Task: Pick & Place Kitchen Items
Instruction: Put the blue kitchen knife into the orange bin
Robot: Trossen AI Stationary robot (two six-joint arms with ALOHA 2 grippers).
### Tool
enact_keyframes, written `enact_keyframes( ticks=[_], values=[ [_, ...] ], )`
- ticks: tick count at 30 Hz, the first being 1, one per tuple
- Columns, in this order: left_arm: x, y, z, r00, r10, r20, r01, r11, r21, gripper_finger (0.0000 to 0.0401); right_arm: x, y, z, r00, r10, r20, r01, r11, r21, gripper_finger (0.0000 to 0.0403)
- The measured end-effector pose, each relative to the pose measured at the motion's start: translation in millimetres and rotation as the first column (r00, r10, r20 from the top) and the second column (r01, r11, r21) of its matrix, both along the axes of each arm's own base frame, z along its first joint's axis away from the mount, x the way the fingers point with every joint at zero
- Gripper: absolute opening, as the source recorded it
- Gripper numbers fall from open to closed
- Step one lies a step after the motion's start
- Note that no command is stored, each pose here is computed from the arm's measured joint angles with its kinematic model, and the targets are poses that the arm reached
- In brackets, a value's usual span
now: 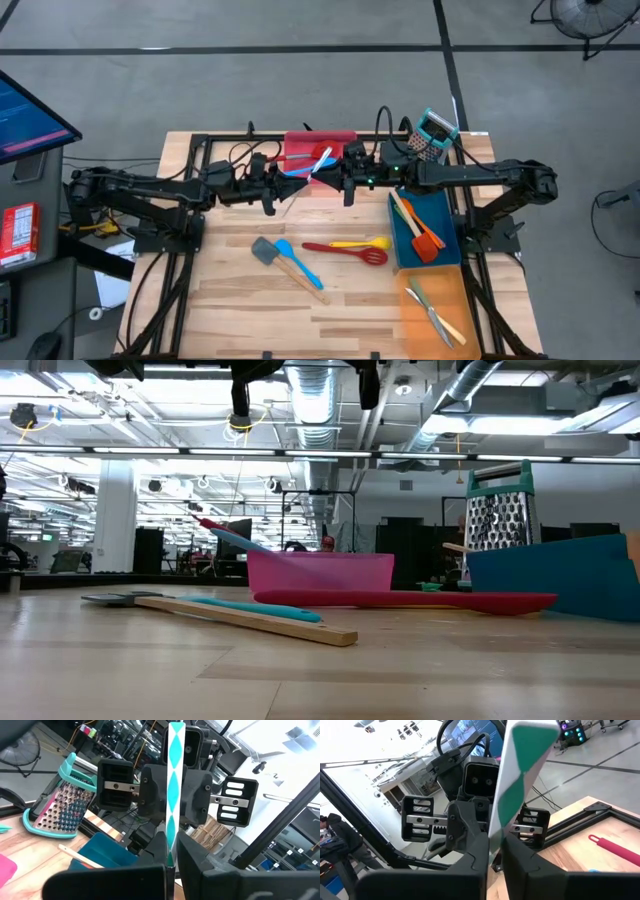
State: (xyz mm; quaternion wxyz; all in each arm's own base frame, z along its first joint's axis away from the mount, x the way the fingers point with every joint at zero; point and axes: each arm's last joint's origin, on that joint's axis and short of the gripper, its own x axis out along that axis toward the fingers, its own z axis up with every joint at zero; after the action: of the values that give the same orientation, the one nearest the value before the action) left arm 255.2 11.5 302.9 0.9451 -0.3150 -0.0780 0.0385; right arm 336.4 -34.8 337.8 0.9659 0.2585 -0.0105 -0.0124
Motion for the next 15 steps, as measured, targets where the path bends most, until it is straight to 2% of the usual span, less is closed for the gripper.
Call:
enact_keyframes(
  ticks=[6,15],
  values=[
    [-0.2,0.0,0.1,1.000,0.000,0.000,0.000,1.000,-0.001,0.0010,0.0,0.0,0.4,1.000,-0.003,0.004,0.003,1.000,-0.001,0.0008],
    [-0.2,-0.1,-0.4,1.000,-0.006,-0.004,0.006,1.000,-0.018,0.0064,-0.3,-0.4,1.8,1.000,-0.011,0.016,0.011,1.000,-0.005,0.0013]
  ],
)
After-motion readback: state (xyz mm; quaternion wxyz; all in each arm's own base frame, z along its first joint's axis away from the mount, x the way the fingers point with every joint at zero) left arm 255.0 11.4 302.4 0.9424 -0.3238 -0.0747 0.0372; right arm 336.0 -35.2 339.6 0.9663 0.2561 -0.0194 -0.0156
